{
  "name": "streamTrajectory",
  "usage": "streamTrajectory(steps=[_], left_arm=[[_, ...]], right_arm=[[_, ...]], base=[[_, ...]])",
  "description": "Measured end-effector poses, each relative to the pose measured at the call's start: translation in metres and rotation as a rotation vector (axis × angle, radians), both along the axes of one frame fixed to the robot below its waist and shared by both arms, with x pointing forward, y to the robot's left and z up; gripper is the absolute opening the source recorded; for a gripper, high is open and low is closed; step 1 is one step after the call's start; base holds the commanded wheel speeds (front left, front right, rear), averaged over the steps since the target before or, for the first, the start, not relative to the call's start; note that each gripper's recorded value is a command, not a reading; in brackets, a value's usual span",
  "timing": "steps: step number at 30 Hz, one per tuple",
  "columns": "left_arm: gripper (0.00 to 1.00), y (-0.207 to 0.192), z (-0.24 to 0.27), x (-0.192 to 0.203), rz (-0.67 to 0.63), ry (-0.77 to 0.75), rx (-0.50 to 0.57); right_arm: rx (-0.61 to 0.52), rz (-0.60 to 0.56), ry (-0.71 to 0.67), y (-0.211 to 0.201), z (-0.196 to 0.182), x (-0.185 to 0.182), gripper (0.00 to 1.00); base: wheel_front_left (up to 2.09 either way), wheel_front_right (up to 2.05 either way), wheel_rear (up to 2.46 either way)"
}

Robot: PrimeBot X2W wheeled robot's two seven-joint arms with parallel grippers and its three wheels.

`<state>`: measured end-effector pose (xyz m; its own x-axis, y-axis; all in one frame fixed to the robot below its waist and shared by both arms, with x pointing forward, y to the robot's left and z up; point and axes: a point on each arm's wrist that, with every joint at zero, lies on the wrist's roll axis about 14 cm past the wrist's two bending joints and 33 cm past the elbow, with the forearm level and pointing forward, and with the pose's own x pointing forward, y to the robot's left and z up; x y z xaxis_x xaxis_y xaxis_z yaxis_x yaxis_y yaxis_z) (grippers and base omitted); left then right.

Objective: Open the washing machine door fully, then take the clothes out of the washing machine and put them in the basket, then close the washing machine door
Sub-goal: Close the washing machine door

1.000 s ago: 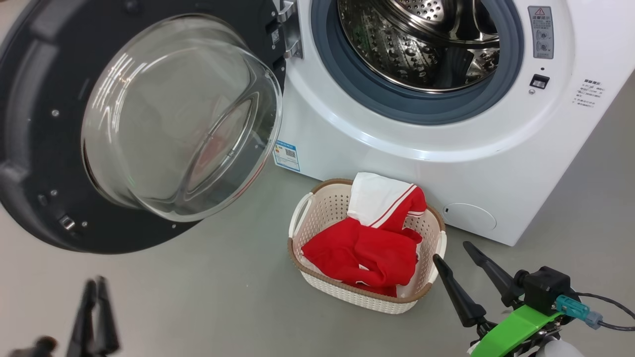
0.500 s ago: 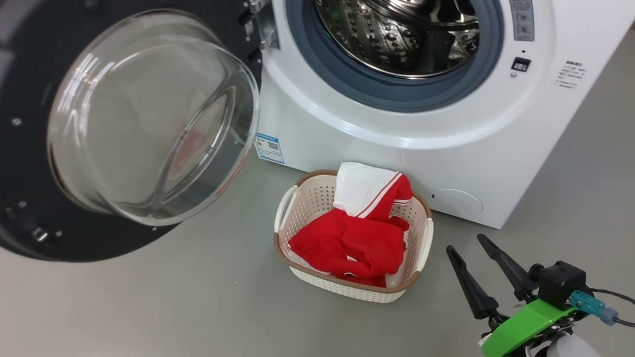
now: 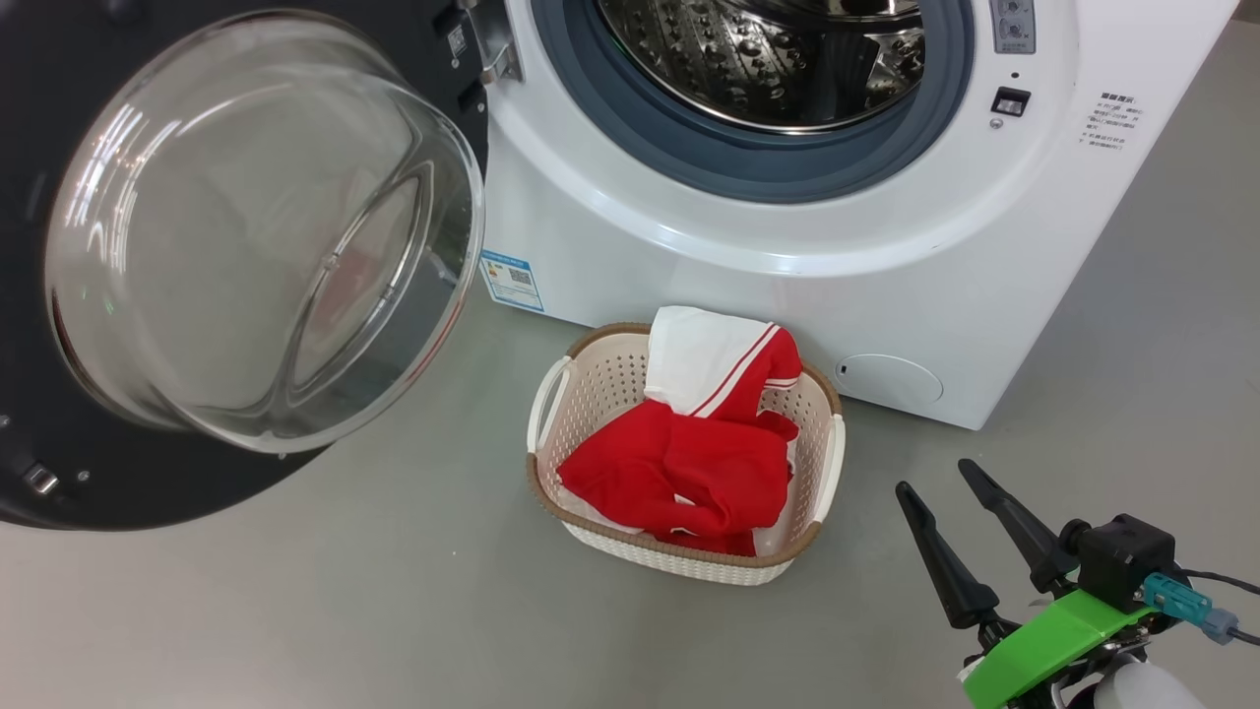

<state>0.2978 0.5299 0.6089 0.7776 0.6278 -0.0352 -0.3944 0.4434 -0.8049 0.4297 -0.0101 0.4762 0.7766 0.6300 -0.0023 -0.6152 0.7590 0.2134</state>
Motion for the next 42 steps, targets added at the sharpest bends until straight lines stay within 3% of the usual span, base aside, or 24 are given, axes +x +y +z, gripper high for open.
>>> streamTrajectory(steps=[5, 8, 14, 23, 31, 42], left_arm=[[0.00, -0.004, -0.024, 0.002, -0.082, 0.075, -0.127], [0.00, -0.023, -0.040, 0.012, -0.203, 0.150, -0.190], [0.00, -0.044, -0.049, 0.026, -0.315, 0.191, -0.227], [0.00, -0.072, -0.044, 0.035, -0.488, 0.243, -0.206], [0.00, -0.141, -0.043, 0.039, -0.798, 0.303, -0.133], [0.00, -0.234, -0.019, 0.047, -1.165, 0.224, -0.065]], right_arm=[[0.001, 0.000, -0.001, 0.000, 0.001, 0.000, 1.00], [0.001, -0.002, -0.003, 0.000, 0.001, 0.000, 1.00], [0.001, -0.010, 0.003, -0.003, -0.001, 0.001, 1.00], [0.002, -0.031, -0.005, -0.010, 0.002, 0.003, 1.00], [0.012, -0.055, -0.021, -0.015, 0.010, 0.003, 1.00], [0.021, -0.108, -0.026, -0.032, 0.013, 0.002, 1.00]], base=[[0.00, 0.00, 0.00], [0.00, 0.00, 0.00], [0.00, 0.00, 0.00], [0.00, 0.00, 0.00], [0.00, 0.00, 0.00], [0.00, 0.00, 0.00]])
